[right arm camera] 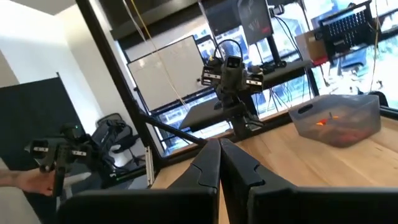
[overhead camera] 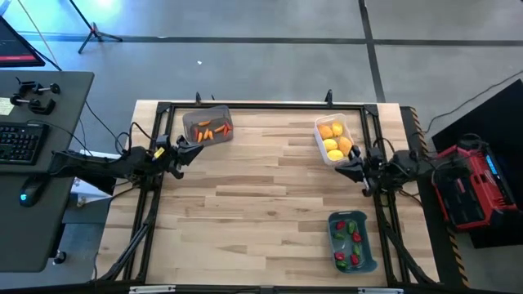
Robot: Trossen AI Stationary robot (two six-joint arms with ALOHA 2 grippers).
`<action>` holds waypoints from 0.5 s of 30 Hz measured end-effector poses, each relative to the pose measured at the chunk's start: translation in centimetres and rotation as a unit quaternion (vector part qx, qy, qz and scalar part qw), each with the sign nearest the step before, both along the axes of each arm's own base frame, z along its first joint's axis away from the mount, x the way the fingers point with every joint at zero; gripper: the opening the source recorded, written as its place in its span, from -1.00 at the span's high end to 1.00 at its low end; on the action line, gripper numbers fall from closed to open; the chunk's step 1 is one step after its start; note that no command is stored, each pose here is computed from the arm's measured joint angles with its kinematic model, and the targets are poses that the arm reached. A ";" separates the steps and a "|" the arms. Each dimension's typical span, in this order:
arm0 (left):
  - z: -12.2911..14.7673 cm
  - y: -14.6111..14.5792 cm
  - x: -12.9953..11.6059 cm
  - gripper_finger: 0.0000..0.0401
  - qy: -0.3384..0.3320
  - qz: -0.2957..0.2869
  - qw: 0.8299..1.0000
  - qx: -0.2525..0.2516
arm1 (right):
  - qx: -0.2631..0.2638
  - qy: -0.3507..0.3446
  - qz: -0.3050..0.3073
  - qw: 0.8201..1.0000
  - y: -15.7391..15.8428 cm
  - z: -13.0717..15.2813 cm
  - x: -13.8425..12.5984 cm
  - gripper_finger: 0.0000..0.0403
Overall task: Sort produce into baskets
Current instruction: Return to Home Position
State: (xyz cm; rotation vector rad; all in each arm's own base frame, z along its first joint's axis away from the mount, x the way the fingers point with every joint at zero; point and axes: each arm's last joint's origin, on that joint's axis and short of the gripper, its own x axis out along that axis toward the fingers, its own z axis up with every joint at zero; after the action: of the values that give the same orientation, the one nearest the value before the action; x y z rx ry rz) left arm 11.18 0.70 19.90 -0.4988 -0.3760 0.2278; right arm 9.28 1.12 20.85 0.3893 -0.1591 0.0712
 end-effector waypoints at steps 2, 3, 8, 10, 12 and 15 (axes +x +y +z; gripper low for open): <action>0.0 0.0 0.0 1.00 0.000 0.000 1.000 0.000 | -0.010 -0.008 -0.001 1.000 0.0 -1.1 0.1 1.00; 0.0 0.0 0.0 1.00 0.000 0.000 1.000 0.000 | -0.014 -0.013 -0.002 1.000 0.0 -1.6 0.1 1.00; 0.0 0.0 0.0 1.00 0.001 0.000 1.000 0.000 | -0.065 -0.011 -0.012 0.998 0.0 -2.4 0.2 1.00; 0.0 0.0 0.0 1.00 0.001 0.000 1.000 0.000 | -0.083 -0.002 -0.043 0.996 -0.1 -2.6 0.2 1.00; 0.0 0.0 0.0 1.00 0.002 -0.001 1.000 0.000 | -0.098 0.024 -0.079 0.992 -0.3 -3.0 0.3 1.00; 0.0 0.0 0.0 1.00 0.003 -0.001 1.000 0.000 | -0.106 0.061 -0.095 0.988 -0.4 -3.7 0.3 1.00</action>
State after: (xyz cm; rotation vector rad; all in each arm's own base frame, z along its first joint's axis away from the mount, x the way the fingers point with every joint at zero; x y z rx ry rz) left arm 11.20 0.70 19.85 -0.4974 -0.3704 0.2277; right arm 9.62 0.69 17.17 0.1648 -0.0658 -0.1231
